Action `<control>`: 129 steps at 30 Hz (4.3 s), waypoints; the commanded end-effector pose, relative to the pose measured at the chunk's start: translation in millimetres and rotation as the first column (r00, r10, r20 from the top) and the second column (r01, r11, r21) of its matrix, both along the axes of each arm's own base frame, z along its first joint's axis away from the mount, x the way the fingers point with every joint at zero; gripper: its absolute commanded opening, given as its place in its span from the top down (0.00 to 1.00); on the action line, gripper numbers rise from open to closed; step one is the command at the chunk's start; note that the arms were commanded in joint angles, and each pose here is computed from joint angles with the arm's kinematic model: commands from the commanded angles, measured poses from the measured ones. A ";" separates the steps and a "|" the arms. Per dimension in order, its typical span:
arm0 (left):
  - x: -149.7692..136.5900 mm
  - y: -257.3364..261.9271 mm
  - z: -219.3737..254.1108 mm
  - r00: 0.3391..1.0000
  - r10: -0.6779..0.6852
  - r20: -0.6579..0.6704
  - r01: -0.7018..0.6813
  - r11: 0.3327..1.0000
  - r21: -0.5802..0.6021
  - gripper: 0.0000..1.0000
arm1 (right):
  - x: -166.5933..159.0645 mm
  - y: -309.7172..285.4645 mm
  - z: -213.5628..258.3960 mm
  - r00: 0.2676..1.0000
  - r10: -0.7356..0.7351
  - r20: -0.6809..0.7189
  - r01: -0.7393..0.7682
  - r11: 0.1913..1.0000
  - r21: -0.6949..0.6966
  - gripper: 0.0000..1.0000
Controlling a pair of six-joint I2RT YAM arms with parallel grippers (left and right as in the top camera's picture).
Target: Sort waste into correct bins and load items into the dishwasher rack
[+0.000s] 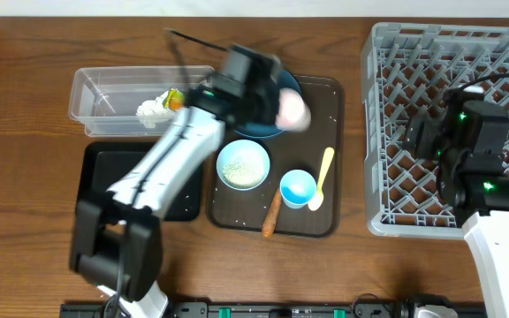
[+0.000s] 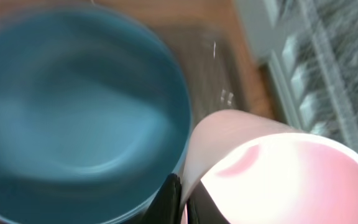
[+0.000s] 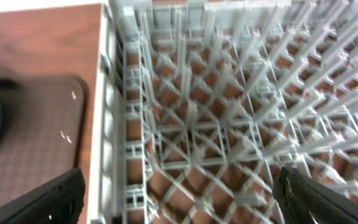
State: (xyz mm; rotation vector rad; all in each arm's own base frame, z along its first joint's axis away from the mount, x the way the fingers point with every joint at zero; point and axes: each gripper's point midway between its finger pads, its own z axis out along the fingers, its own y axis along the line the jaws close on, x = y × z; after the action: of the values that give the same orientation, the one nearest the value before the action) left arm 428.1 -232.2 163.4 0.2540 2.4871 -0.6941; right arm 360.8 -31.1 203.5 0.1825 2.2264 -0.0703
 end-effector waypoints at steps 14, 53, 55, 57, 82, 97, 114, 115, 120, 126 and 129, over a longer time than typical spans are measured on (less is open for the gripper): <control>-34.4 -32.7 113.8 0.874 -0.478 0.089 0.401 0.604 -0.689 0.94 | -20.2 183.3 62.0 0.240 0.812 0.533 -0.971 0.188 0.151 0.01; -52.9 -60.4 112.4 0.843 -0.531 0.081 0.433 0.583 -0.687 0.90 | -11.4 211.5 85.5 0.107 0.823 0.558 -0.982 0.176 -0.071 0.39; -52.5 -60.4 112.3 0.844 -0.530 0.081 0.433 0.585 -0.686 0.83 | -11.4 211.4 84.9 0.113 0.822 0.558 -0.982 0.178 -0.063 0.43; -50.2 -60.3 110.6 0.852 -0.518 0.076 0.424 0.597 -0.681 0.83 | -10.8 211.1 84.4 0.129 0.819 0.559 -0.982 0.183 -0.041 0.45; -16.3 81.1 -0.7 0.986 0.145 -0.086 -0.128 0.976 0.177 0.78 | 38.8 106.7 22.7 0.891 0.437 0.123 -0.454 0.871 0.190 0.92; -27.6 109.1 7.9 0.973 0.222 -0.058 -0.196 0.935 0.296 0.78 | -8.9 -76.4 72.8 0.969 -0.157 -0.189 0.183 0.975 0.125 0.95; -27.5 109.1 7.9 0.973 0.222 -0.058 -0.196 0.935 0.296 0.78 | -75.1 -251.7 -8.2 0.633 -0.587 -0.505 0.689 0.724 0.021 0.96; -27.5 109.1 7.9 0.973 0.223 -0.058 -0.196 0.935 0.296 0.78 | -77.3 -257.6 -11.7 0.623 -0.595 -0.508 0.699 0.714 0.021 0.96; -27.6 109.1 7.9 0.973 0.222 -0.059 -0.196 0.935 0.296 0.78 | -89.9 -281.5 -27.5 0.575 -0.627 -0.525 0.746 0.665 0.023 0.97; -27.6 109.1 7.9 0.973 0.222 -0.059 -0.196 0.935 0.296 0.78 | -91.4 -285.9 -53.1 0.545 -0.605 -0.581 0.755 0.655 0.027 0.94; -27.7 108.9 7.9 0.973 0.222 -0.059 -0.196 0.935 0.296 0.78 | -88.2 -287.9 -64.8 0.539 -0.594 -0.597 0.754 0.656 0.027 0.90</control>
State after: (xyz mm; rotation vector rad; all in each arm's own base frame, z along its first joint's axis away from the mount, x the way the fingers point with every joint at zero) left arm 399.8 -125.4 168.0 0.0571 2.6583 -0.2712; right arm 268.0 -313.5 142.9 1.3537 2.5847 -0.2526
